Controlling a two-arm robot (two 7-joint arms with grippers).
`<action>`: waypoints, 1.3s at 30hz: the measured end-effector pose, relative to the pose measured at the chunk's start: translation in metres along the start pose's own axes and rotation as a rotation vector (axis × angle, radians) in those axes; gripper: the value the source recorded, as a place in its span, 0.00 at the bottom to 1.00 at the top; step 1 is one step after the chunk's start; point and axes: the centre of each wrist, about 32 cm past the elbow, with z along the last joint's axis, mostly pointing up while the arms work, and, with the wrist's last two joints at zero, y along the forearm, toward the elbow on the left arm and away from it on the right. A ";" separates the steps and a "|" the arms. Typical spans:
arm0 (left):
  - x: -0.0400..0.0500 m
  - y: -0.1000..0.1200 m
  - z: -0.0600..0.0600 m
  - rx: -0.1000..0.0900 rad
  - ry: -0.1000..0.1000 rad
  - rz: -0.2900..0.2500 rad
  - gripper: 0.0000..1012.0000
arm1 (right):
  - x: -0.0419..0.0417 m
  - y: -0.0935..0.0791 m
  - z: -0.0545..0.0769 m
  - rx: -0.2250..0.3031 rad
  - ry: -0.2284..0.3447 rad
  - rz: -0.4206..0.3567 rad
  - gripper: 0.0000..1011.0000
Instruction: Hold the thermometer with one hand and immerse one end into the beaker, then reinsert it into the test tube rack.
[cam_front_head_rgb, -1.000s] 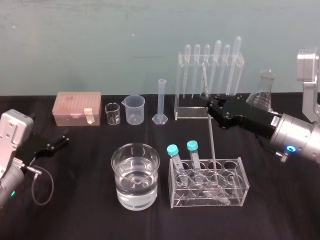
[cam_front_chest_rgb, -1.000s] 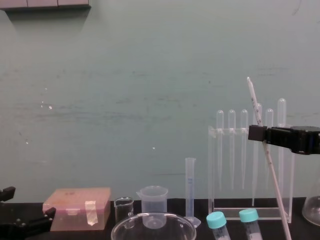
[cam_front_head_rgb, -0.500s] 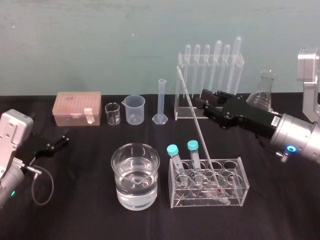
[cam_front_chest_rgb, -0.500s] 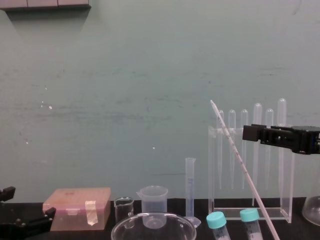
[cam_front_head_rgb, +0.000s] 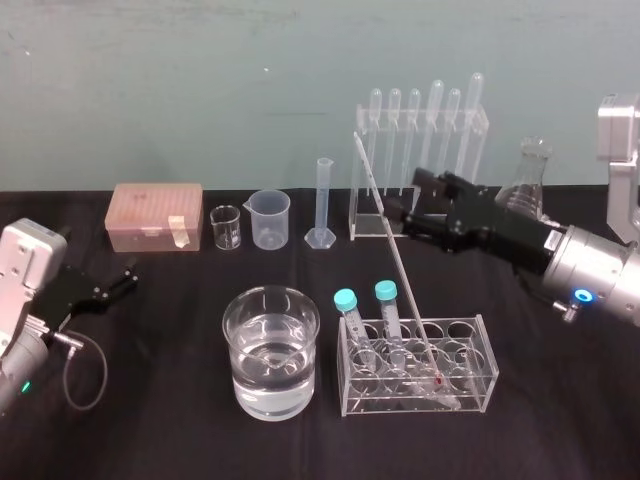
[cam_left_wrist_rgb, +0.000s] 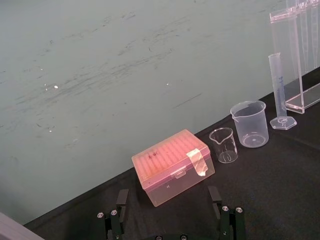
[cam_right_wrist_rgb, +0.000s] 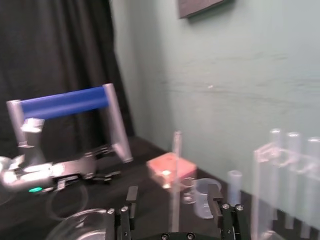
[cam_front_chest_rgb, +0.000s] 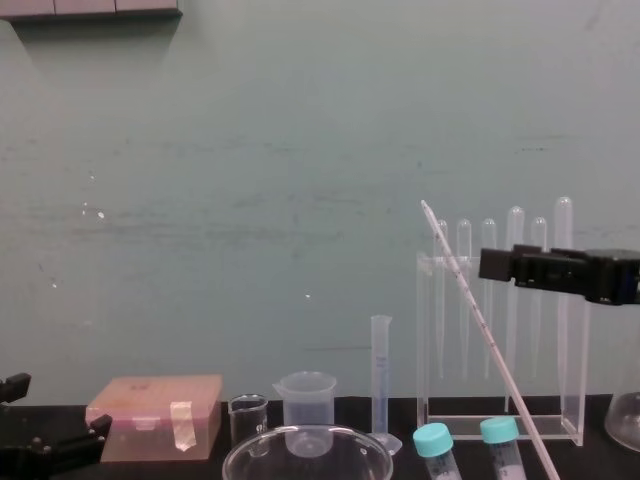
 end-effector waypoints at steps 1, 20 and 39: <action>0.0000 0.000 0.000 0.000 0.000 0.000 1.00 | -0.0007 -0.001 -0.001 0.006 -0.013 -0.042 0.88; 0.0000 0.000 0.000 0.000 0.000 0.000 1.00 | -0.0103 -0.015 -0.034 -0.210 -0.106 -0.632 0.99; 0.0000 0.000 0.000 0.000 0.000 0.000 1.00 | -0.0092 -0.015 -0.030 -0.185 -0.107 -0.618 0.99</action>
